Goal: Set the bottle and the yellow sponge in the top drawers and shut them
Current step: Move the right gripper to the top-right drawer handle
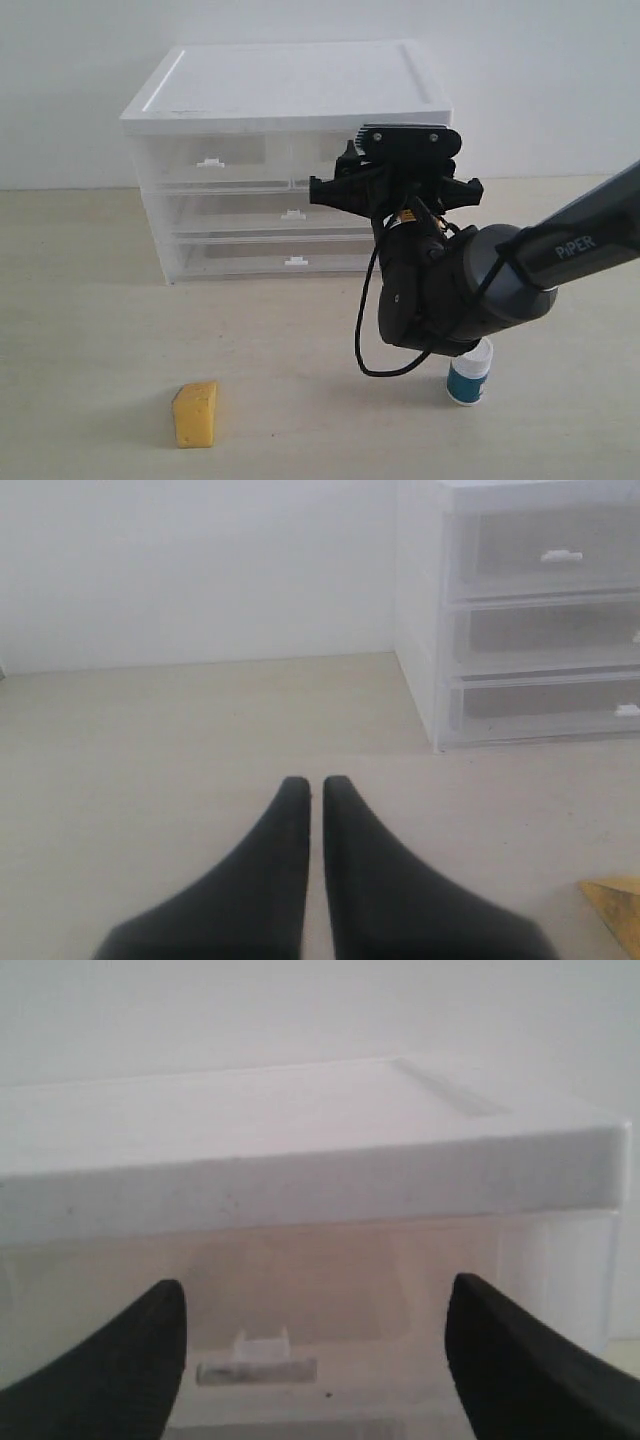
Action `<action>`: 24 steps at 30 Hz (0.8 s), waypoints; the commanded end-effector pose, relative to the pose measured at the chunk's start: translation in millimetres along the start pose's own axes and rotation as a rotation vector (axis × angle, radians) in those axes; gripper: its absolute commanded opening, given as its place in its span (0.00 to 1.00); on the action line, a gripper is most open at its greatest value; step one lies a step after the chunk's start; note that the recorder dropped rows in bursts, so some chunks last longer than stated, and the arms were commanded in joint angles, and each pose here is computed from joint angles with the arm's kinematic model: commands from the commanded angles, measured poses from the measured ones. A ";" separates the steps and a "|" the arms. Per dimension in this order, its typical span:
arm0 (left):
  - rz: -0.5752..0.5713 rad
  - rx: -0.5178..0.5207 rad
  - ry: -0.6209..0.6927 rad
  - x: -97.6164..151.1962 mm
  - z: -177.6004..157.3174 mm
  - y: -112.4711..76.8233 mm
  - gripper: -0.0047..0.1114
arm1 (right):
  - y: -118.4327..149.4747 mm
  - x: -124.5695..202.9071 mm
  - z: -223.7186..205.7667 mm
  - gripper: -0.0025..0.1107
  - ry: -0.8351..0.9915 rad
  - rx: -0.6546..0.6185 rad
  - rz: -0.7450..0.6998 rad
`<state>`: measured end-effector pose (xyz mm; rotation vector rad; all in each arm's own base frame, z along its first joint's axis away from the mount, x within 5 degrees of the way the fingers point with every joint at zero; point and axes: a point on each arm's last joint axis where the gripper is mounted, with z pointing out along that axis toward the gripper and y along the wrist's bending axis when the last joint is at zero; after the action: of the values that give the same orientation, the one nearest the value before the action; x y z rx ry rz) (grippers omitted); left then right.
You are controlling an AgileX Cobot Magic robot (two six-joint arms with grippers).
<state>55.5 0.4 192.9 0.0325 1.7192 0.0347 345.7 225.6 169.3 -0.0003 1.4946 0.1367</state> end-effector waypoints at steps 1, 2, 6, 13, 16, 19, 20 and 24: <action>-0.013 0.001 -0.003 0.9 0.1 -0.1 0.08 | 5.9 11.1 10.8 0.61 0.031 -0.030 -0.064; -0.013 0.001 -0.003 0.9 0.1 -0.1 0.08 | 6.8 13.3 12.6 0.61 0.030 -0.028 -0.063; -0.013 0.001 -0.003 0.9 0.1 -0.1 0.08 | 8.4 18.5 16.1 0.61 0.013 -0.021 -0.067; -0.013 0.001 -0.003 0.9 0.1 -0.1 0.08 | 7.5 19.9 16.0 0.42 0.008 -0.012 -0.079; -0.013 0.001 -0.003 0.9 0.1 -0.1 0.08 | 7.7 20.4 15.7 0.25 0.011 -0.017 -0.082; -0.013 0.001 -0.003 0.9 0.1 -0.1 0.08 | 8.2 21.2 15.7 0.05 0.019 -0.022 -0.090; -0.013 0.001 -0.003 0.9 0.1 -0.1 0.08 | 8.9 21.8 15.3 0.02 0.026 -0.025 -0.090; -0.013 0.001 -0.003 0.9 0.1 -0.1 0.08 | 8.7 24.0 15.2 0.02 0.050 -0.025 -0.111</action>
<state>55.5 0.4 192.9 0.0325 1.7192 0.0347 351.6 238.5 153.1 -0.0529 1.4727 0.0644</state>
